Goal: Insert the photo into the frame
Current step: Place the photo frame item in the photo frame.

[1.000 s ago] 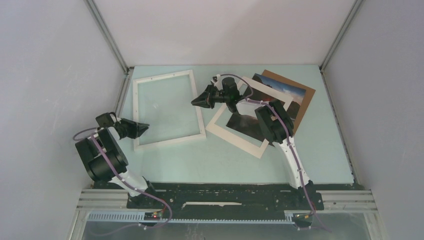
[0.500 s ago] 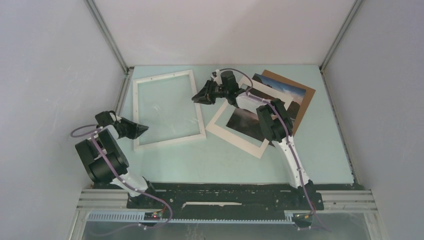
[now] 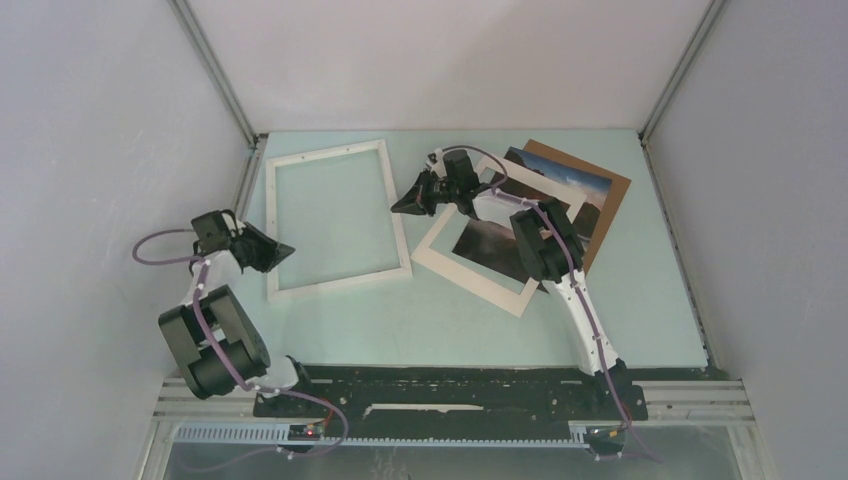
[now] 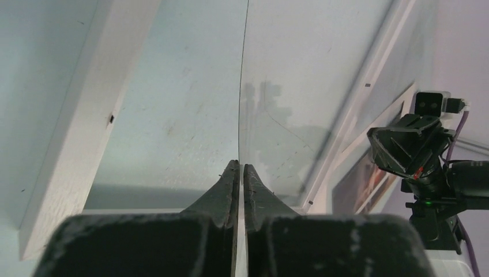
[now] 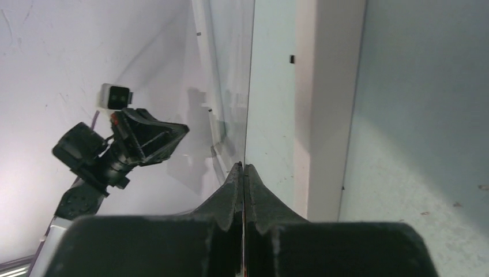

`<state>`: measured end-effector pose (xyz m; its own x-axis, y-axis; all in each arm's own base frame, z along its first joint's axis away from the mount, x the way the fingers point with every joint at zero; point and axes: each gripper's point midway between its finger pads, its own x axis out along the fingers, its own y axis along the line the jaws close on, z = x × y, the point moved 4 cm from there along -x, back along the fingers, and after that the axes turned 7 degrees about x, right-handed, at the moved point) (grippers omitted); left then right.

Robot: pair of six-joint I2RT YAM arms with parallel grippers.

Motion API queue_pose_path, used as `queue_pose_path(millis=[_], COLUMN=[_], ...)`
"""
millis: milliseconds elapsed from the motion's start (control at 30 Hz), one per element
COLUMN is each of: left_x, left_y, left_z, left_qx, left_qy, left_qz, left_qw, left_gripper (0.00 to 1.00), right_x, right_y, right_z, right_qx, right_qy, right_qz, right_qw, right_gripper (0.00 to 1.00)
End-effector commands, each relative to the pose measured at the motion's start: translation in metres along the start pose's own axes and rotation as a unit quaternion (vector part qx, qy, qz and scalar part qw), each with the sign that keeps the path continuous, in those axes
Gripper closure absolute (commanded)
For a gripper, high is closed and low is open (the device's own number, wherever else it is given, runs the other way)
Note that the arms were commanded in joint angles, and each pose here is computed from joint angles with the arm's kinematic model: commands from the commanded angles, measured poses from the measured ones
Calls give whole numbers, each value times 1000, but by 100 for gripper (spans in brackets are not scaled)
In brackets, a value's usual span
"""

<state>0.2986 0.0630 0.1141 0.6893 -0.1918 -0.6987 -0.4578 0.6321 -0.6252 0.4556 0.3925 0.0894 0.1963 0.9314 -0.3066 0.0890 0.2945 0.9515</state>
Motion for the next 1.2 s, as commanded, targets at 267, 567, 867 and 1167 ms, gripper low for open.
queue_pose_path(millis=[267, 567, 867, 1167], left_x=[-35, -39, -24, 7], left_y=[-11, -10, -7, 3], left_z=[21, 15, 8, 20], left_qx=[63, 68, 19, -77], left_qy=[-73, -78, -39, -2], left_qz=[41, 43, 27, -35], left_qw=[994, 994, 999, 996], left_gripper=[97, 98, 81, 65], right_x=[-9, -14, -12, -10], right_y=[18, 18, 19, 14], right_z=[-3, -11, -17, -14], right_qx=[-54, -71, -77, -57], right_qy=[-42, -59, -60, -30], right_qz=[33, 43, 50, 52], right_qw=[997, 995, 994, 997], right_gripper=[100, 100, 100, 100])
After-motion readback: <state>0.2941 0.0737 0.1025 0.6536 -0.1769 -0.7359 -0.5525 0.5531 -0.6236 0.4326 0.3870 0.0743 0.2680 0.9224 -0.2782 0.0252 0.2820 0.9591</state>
